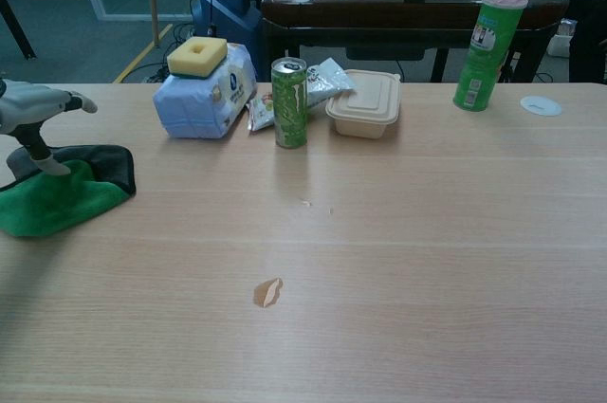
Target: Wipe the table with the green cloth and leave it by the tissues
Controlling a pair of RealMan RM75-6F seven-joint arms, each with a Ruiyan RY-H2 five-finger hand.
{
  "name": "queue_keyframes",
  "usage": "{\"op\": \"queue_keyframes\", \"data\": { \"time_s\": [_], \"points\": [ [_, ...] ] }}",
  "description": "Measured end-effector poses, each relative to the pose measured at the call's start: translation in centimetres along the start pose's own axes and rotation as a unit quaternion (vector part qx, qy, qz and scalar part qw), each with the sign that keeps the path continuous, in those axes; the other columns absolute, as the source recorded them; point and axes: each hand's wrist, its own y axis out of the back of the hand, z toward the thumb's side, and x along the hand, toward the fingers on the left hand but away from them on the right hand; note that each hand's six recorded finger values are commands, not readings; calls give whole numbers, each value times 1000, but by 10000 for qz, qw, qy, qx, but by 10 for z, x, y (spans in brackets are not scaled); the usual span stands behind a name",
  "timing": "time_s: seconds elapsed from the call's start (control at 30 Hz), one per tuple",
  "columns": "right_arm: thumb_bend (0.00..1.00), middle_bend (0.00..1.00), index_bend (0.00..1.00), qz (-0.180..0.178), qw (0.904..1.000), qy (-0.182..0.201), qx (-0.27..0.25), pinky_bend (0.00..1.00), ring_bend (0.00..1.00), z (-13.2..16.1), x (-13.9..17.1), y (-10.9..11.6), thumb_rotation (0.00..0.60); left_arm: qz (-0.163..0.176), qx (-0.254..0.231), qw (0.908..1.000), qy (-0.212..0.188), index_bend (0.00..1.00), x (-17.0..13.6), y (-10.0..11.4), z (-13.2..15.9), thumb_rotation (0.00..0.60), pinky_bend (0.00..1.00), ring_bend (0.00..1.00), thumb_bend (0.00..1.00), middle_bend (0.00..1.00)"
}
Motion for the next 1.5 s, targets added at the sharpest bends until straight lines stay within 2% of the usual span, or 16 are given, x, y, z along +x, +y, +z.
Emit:
{"op": "queue_keyframes", "data": {
  "time_s": [0.6, 0.77, 0.97, 1.3, 1.4, 1.5],
  "points": [
    [296, 392, 427, 48, 9999, -90, 18, 230, 276, -5, 0, -2, 600, -348, 317, 9984, 327, 118, 26, -23, 5, 600, 26, 15, 193, 0],
    [296, 392, 427, 51, 9999, -99, 20, 230, 276, -5, 0, -2, 600, -414, 313, 9979, 396, 131, 31, -28, 5, 600, 78, 81, 193, 8],
    [296, 392, 426, 51, 9999, -132, 23, 230, 276, -7, 2, -2, 600, -445, 385, 9972, 467, 155, 35, -32, 2, 600, 117, 116, 193, 33],
    [296, 393, 427, 50, 9998, -172, 19, 230, 276, -9, 3, -2, 600, -551, 698, 9946, 539, 245, 40, -40, 7, 600, 174, 219, 194, 148],
    [296, 392, 427, 39, 9998, -175, 22, 229, 276, -9, 3, -1, 600, -577, 780, 9940, 511, 298, 40, -41, 11, 600, 205, 273, 194, 207],
    [296, 392, 426, 26, 9998, -177, 24, 230, 276, -9, 4, 0, 600, -544, 793, 9942, 484, 378, 40, -39, 15, 600, 261, 373, 194, 310]
  ]
}}
